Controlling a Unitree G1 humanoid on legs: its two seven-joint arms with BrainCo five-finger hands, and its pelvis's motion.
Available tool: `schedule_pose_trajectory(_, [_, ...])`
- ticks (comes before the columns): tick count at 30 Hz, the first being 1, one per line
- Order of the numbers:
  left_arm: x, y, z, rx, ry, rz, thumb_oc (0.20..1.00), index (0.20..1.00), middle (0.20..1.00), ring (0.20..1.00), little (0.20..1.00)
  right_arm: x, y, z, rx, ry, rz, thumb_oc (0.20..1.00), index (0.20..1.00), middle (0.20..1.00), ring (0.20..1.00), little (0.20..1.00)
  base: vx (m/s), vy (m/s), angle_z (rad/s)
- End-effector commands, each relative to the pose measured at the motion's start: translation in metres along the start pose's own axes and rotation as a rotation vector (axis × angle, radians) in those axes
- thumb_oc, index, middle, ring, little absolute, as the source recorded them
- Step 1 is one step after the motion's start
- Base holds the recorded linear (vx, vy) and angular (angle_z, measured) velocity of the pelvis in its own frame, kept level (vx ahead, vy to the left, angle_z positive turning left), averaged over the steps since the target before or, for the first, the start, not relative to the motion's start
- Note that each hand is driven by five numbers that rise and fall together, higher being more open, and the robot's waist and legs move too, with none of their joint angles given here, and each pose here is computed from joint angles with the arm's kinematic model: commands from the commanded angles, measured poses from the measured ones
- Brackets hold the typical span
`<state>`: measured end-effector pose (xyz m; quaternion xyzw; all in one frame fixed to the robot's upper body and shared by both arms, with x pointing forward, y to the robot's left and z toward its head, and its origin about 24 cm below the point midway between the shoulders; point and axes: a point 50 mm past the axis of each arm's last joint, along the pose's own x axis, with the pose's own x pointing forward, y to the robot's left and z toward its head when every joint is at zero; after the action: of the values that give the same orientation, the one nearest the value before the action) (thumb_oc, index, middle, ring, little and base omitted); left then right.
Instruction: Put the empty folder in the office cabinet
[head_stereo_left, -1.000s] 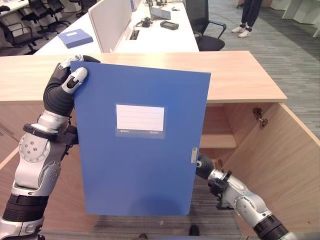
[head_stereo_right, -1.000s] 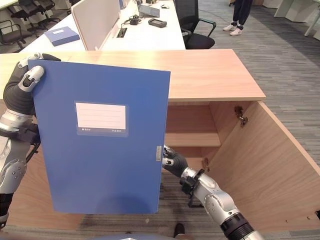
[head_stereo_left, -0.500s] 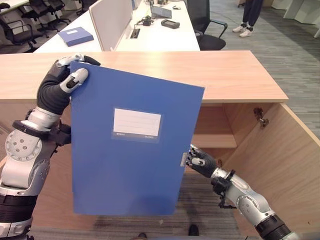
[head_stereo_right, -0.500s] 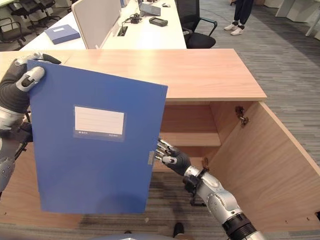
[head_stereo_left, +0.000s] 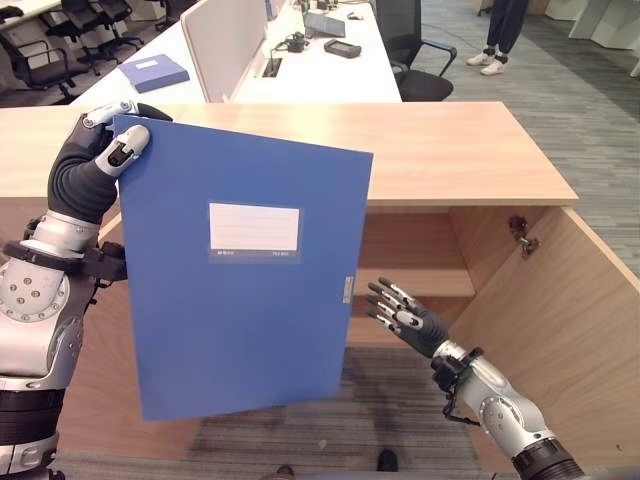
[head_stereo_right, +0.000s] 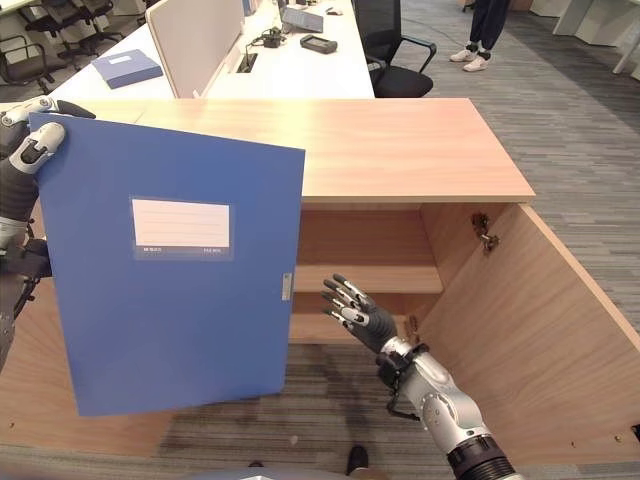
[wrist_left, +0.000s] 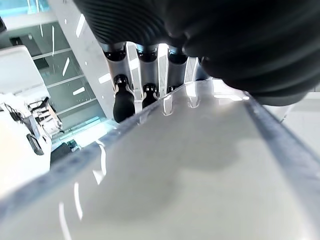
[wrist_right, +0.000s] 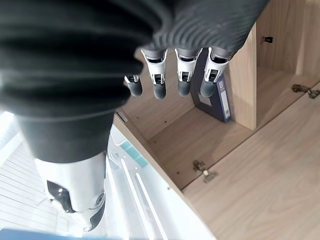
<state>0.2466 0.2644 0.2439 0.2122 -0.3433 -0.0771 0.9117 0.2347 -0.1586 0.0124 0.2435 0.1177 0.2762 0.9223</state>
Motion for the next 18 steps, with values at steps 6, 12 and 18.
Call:
schedule_pose_trajectory(6, [0.007,0.005,0.014,0.102,-0.098,0.093,0.2,0.2,0.2,0.2,0.2,0.018,0.023,0.02,-0.027,-0.147,0.077,1.0,1.0,1.0,1.0,1.0,0.0,0.0,0.0])
schedule_pose_trajectory(12, [0.008,-0.005,0.009,0.136,-0.087,0.077,0.2,0.2,0.2,0.2,0.2,0.023,0.026,0.015,-0.038,-0.119,0.084,1.0,1.0,1.0,1.0,1.0,0.0,0.0,0.0])
schedule_pose_trajectory(18, [0.012,-0.019,0.004,0.121,-0.082,0.036,0.2,0.2,0.2,0.2,0.2,0.03,0.035,0.017,-0.063,-0.114,0.123,1.0,1.0,1.0,1.0,1.0,0.0,0.0,0.0])
